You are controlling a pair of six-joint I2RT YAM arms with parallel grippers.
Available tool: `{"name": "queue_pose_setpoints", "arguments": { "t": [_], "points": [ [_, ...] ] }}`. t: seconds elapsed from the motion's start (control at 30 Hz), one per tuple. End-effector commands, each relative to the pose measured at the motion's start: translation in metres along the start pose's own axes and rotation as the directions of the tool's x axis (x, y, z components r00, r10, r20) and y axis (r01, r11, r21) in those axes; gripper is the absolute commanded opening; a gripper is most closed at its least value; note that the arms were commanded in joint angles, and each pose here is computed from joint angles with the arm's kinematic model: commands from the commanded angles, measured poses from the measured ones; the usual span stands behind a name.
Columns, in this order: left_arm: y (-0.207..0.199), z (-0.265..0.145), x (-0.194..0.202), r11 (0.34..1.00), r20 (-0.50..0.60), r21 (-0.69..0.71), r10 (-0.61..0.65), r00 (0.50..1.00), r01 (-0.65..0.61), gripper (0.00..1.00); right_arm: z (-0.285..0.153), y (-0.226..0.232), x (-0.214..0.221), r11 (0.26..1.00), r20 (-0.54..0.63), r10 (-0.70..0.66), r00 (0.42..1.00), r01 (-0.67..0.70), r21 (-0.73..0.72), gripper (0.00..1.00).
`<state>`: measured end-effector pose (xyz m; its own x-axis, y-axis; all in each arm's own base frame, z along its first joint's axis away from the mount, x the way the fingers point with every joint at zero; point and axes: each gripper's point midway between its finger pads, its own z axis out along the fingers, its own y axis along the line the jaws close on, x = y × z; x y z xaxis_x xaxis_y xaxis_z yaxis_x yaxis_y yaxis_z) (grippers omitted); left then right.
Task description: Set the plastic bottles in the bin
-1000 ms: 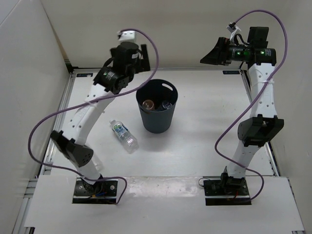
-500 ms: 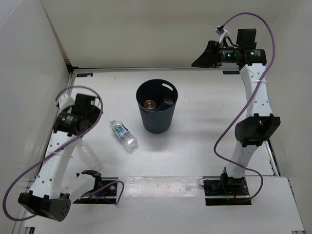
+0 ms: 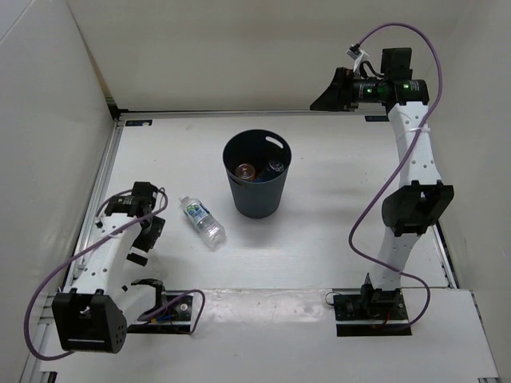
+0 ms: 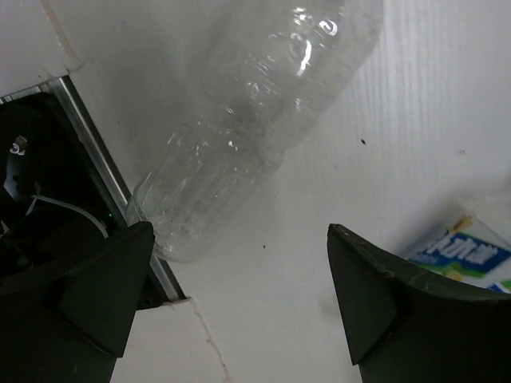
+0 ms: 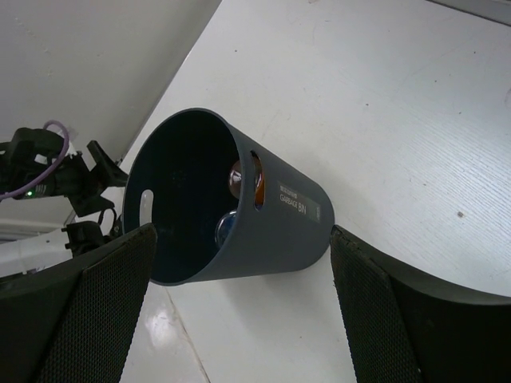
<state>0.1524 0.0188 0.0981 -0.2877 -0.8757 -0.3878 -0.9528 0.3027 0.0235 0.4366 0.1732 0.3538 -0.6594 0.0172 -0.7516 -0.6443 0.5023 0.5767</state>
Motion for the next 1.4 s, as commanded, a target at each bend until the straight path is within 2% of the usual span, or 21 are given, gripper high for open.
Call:
{"name": "queue_pose_setpoints", "arguments": {
  "t": [0.0, 0.3, 0.4, 0.5, 0.53, 0.63, 0.67, 0.7, 0.83, 0.93, 0.97, 1.03, 1.07, 1.1, 1.13, 1.2, 1.23, 1.27, 1.3, 1.33, 1.37],
  "points": [
    [0.002, 0.016, 0.001, 0.997, -0.057, -0.023, -0.069, 0.996, 0.068, 1.00, -0.008, 0.010, -0.017, 0.998, 0.040, -0.063, 0.997, 0.064, -0.011, 0.90],
    [-0.005, 0.052, -0.009, 0.995, -0.119, -0.100, -0.027, 0.992, 0.015, 1.00, -0.019, 0.006, -0.019, 0.999, 0.044, -0.039, 0.998, 0.039, 0.010, 0.90],
    [-0.010, 0.062, -0.010, 0.990, -0.148, -0.136, 0.004, 0.989, -0.024, 0.95, -0.022, 0.006, -0.020, 1.000, 0.047, -0.026, 0.999, 0.026, 0.011, 0.90],
    [-0.017, 0.072, -0.006, 0.990, -0.183, -0.134, 0.022, 0.983, -0.047, 0.82, -0.021, 0.007, -0.022, 1.000, 0.050, -0.013, 0.999, 0.013, 0.007, 0.90],
    [-0.018, 0.075, -0.003, 0.990, -0.199, -0.132, 0.025, 0.980, -0.052, 0.70, -0.032, -0.002, -0.026, 1.000, 0.070, 0.007, 0.998, -0.009, 0.027, 0.90],
    [-0.028, 0.074, -0.006, 0.994, -0.196, -0.090, 0.037, 0.980, -0.056, 0.49, -0.034, -0.006, -0.028, 0.999, 0.076, 0.029, 0.997, -0.032, 0.030, 0.90],
    [-0.032, 0.071, -0.009, 0.996, -0.185, -0.077, 0.034, 0.982, -0.049, 0.35, -0.034, -0.006, -0.028, 0.999, 0.078, 0.026, 0.997, -0.028, 0.029, 0.90],
    [-0.039, 0.064, -0.018, 0.999, -0.156, -0.042, 0.027, 0.987, -0.034, 0.30, -0.035, -0.006, -0.029, 0.999, 0.081, 0.034, 0.996, -0.037, 0.029, 0.90],
    [-0.071, 0.019, -0.053, 0.995, -0.041, 0.090, 0.034, 0.999, -0.030, 0.27, -0.036, -0.007, -0.028, 0.998, 0.080, 0.047, 0.996, -0.049, 0.029, 0.90],
    [-0.123, -0.055, -0.100, 0.947, 0.171, 0.300, 0.062, 0.983, -0.111, 0.27, -0.034, -0.009, -0.026, 0.998, 0.074, 0.058, 0.996, -0.060, 0.024, 0.90],
    [-0.138, -0.088, -0.123, 0.922, 0.274, 0.358, 0.049, 0.960, -0.149, 0.27, -0.033, -0.008, -0.026, 0.998, 0.070, 0.056, 0.996, -0.058, 0.019, 0.90],
    [-0.185, -0.167, -0.136, 0.806, 0.437, 0.521, 0.033, 0.899, -0.283, 0.28, -0.030, -0.007, -0.025, 0.998, 0.067, 0.053, 0.996, -0.054, 0.016, 0.90],
    [-0.197, -0.187, -0.144, 0.770, 0.508, 0.537, 0.032, 0.861, -0.345, 0.28, -0.030, -0.006, -0.025, 0.998, 0.066, 0.053, 0.996, -0.054, 0.014, 0.90],
    [-0.213, -0.227, -0.132, 0.690, 0.550, 0.594, 0.028, 0.835, -0.414, 0.28, -0.029, -0.005, -0.025, 0.999, 0.066, 0.048, 0.997, -0.049, 0.013, 0.90],
    [-0.230, -0.249, -0.135, 0.637, 0.625, 0.582, 0.049, 0.779, -0.506, 0.28, -0.028, -0.005, -0.026, 0.999, 0.068, 0.046, 0.997, -0.048, 0.014, 0.90],
    [-0.253, -0.302, -0.107, 0.492, 0.681, 0.626, 0.032, 0.731, -0.605, 0.28, -0.027, -0.004, -0.026, 0.999, 0.067, 0.044, 0.997, -0.045, 0.013, 0.90],
    [-0.264, -0.314, -0.100, 0.439, 0.756, 0.560, 0.077, 0.650, -0.703, 0.28, -0.026, -0.004, -0.026, 0.999, 0.067, 0.042, 0.997, -0.043, 0.017, 0.90],
    [-0.281, -0.333, -0.077, 0.364, 0.779, 0.564, 0.065, 0.624, -0.741, 0.28, -0.027, -0.003, -0.026, 0.999, 0.067, 0.044, 0.997, -0.045, 0.016, 0.90],
    [-0.290, -0.342, -0.066, 0.329, 0.798, 0.548, 0.069, 0.599, -0.769, 0.28, -0.026, -0.004, -0.025, 0.999, 0.066, 0.046, 0.997, -0.048, 0.020, 0.90],
    [-0.294, -0.362, -0.040, 0.241, 0.833, 0.518, 0.075, 0.548, -0.821, 0.28, -0.027, -0.006, -0.025, 0.998, 0.067, 0.054, 0.996, -0.056, 0.027, 0.90],
    [-0.307, -0.357, -0.023, 0.215, 0.844, 0.497, 0.105, 0.526, -0.841, 0.28, -0.028, -0.005, -0.025, 0.998, 0.070, 0.047, 0.996, -0.049, 0.028, 0.90]
  ]
}}
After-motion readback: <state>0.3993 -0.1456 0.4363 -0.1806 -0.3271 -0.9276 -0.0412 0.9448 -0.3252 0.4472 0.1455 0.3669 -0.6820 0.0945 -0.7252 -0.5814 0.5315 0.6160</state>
